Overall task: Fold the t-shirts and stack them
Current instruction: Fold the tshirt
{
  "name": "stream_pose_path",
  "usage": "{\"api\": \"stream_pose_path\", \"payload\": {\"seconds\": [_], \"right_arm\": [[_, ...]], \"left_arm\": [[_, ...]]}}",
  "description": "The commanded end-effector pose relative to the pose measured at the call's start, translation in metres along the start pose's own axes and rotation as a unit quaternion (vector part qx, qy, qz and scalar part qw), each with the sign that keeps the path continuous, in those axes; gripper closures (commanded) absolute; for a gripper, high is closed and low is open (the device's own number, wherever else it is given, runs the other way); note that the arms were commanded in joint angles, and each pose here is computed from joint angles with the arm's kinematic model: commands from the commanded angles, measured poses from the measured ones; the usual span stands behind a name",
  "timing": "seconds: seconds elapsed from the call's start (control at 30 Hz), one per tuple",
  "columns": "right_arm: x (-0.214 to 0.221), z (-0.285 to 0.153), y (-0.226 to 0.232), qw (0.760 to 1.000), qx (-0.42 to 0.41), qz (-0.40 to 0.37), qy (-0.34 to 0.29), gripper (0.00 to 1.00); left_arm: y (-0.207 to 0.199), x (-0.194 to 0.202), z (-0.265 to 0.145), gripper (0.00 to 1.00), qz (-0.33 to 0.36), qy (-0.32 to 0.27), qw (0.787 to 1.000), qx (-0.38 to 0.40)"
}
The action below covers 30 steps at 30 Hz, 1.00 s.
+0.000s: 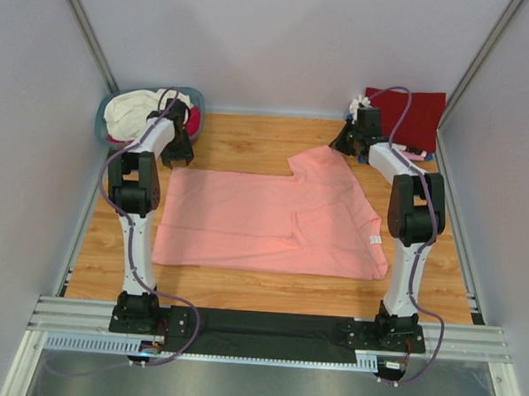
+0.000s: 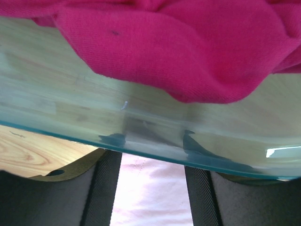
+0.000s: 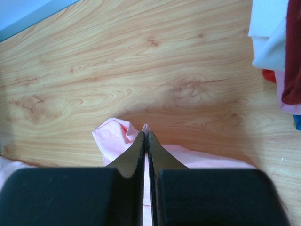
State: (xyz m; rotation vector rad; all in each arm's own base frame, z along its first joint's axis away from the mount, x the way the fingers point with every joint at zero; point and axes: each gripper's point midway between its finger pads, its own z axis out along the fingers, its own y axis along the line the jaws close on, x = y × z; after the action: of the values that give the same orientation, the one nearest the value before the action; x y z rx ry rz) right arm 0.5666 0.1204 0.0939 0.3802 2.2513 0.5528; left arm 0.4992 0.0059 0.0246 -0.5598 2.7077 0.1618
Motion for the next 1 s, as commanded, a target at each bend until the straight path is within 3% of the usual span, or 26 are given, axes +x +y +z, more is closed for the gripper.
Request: {"api": "stream_pose_path", "payload": {"seconds": [0.0, 0.2, 0.47, 0.83, 0.97], "right_arm": [[-0.019, 0.003, 0.006, 1.000, -0.018, 0.006, -0.023, 1.00], [-0.018, 0.004, 0.005, 1.000, -0.019, 0.007, -0.019, 1.00], [-0.018, 0.004, 0.007, 1.000, -0.024, 0.006, -0.016, 1.00], [-0.045, -0.042, 0.047, 0.996, -0.078, -0.014, -0.038, 1.00], [-0.036, -0.060, 0.047, 0.997, -0.073, -0.005, -0.026, 1.00]], "left_arm": [[0.008, 0.010, 0.004, 0.41, -0.020, 0.025, 0.999, -0.011], [0.011, 0.021, 0.000, 0.51, -0.037, 0.027, 0.999, -0.011], [0.011, 0.018, 0.001, 1.00, -0.032, 0.028, 0.999, -0.014], [0.010, 0.008, -0.036, 1.00, -0.007, 0.006, 0.999, -0.041], [0.011, 0.014, -0.053, 1.00, -0.003, 0.007, 0.999, -0.032]]}}
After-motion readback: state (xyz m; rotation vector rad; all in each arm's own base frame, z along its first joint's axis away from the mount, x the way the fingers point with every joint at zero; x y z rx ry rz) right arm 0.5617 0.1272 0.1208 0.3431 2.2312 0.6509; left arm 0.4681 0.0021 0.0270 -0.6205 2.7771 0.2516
